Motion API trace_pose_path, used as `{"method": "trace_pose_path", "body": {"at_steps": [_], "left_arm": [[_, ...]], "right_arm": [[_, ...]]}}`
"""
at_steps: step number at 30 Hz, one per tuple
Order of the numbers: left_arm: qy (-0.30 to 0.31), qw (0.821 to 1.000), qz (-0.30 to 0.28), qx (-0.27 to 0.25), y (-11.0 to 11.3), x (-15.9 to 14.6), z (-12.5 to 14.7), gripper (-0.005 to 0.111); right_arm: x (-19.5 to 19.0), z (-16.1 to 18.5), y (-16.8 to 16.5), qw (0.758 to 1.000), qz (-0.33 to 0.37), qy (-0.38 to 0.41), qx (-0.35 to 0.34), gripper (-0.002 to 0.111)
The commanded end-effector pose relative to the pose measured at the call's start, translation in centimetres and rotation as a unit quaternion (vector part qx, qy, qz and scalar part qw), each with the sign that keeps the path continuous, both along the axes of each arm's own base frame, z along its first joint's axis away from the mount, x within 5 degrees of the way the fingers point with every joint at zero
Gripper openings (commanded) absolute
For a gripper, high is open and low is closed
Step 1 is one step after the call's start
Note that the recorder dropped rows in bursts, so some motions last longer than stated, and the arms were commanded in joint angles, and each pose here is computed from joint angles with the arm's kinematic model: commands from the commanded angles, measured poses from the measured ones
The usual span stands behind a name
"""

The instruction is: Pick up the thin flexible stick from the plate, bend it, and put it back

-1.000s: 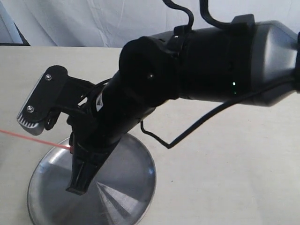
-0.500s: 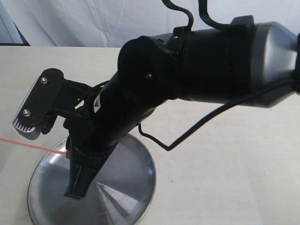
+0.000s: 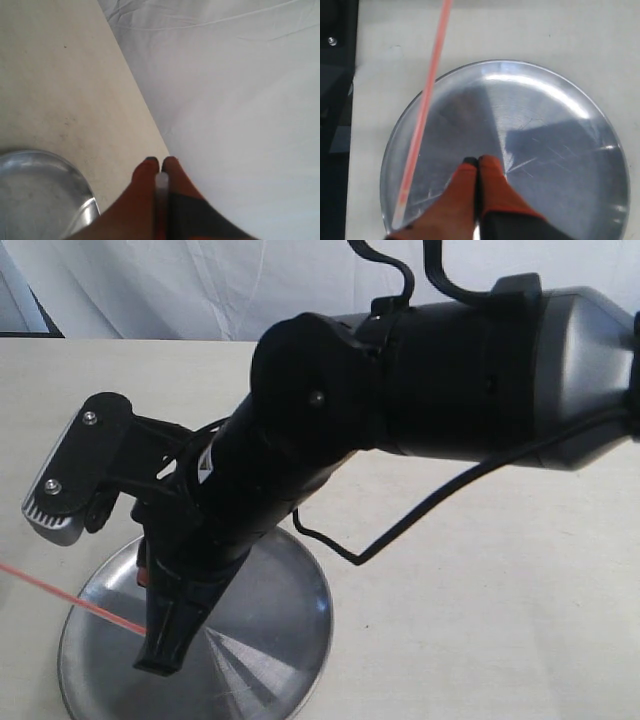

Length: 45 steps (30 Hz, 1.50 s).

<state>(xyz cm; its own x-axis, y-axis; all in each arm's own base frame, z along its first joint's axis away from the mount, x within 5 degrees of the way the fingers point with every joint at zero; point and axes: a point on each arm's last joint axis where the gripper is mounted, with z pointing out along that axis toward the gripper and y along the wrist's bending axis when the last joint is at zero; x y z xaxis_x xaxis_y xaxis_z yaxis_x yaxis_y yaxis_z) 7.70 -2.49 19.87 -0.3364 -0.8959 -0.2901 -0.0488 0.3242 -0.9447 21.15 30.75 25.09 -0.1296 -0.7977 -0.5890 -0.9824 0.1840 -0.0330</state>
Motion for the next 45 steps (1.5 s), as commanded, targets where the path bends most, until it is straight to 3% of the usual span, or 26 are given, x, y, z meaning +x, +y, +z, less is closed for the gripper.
{"method": "trace_pose_path", "body": {"at_steps": [1, 5, 7, 20, 22, 24, 25, 27, 33, 36, 41, 45], "left_arm": [[-0.004, 1.000, -0.008, 0.022, -0.1, 0.0, -0.1, 0.000], [-0.004, 1.000, -0.008, 0.022, -0.1, 0.0, -0.1, 0.000], [-0.017, 1.000, -0.011, 0.022, -0.1, 0.0, 0.1, 0.000], [-0.050, 0.998, -0.019, 0.027, -0.3, 0.0, 0.6, 0.000], [-0.056, 0.998, -0.020, 0.025, -0.3, 0.0, 0.7, 0.000], [-0.073, 0.997, -0.024, 0.020, -0.4, 0.0, 1.1, 0.000], [-0.080, 0.996, -0.025, 0.017, -0.4, 0.0, 1.2, 0.000], [-0.081, 0.996, -0.026, 0.020, -0.4, 0.0, 1.2, 0.000], [-0.124, 0.989, -0.044, 0.065, -0.8, 0.2, 3.2, 0.000], [-0.112, 0.989, -0.054, 0.078, -1.3, 1.2, 4.3, 0.000], [-0.136, 0.981, -0.111, 0.088, -2.9, 2.9, 5.7, 0.000], [-0.114, 0.977, -0.150, 0.100, -4.1, 4.5, 5.9, 0.000]], "right_arm": [[-0.2, 0.7, -0.1, 1.000, 0.000, -0.007, 0.012, 0.012], [-0.5, 1.3, -0.2, 1.000, -0.003, -0.002, 0.024, 0.043], [-0.6, 1.4, -0.1, 0.999, -0.011, 0.016, 0.037, 0.052], [-2.6, -0.5, 2.5, 0.999, 0.026, 0.020, 0.033, 0.054], [-2.6, -0.7, 2.6, 0.999, 0.028, 0.019, 0.030, 0.053], [-2.5, -1.0, 2.7, 0.999, 0.025, 0.021, 0.028, 0.040], [-2.5, -1.1, 2.7, 0.999, 0.023, 0.023, 0.028, 0.020], [-2.5, -1.1, 2.7, 0.999, 0.013, 0.029, 0.030, 0.000], [-2.5, 0.5, 2.2, 0.999, -0.002, 0.008, 0.042, 0.000], [-2.1, 1.7, 1.4, 0.998, -0.035, -0.020, 0.041, 0.000], [-1.8, 2.4, 0.8, 0.997, -0.060, -0.040, 0.033, 0.000], [-1.6, 2.7, 0.4, 0.995, -0.089, -0.046, 0.028, 0.000]]}}
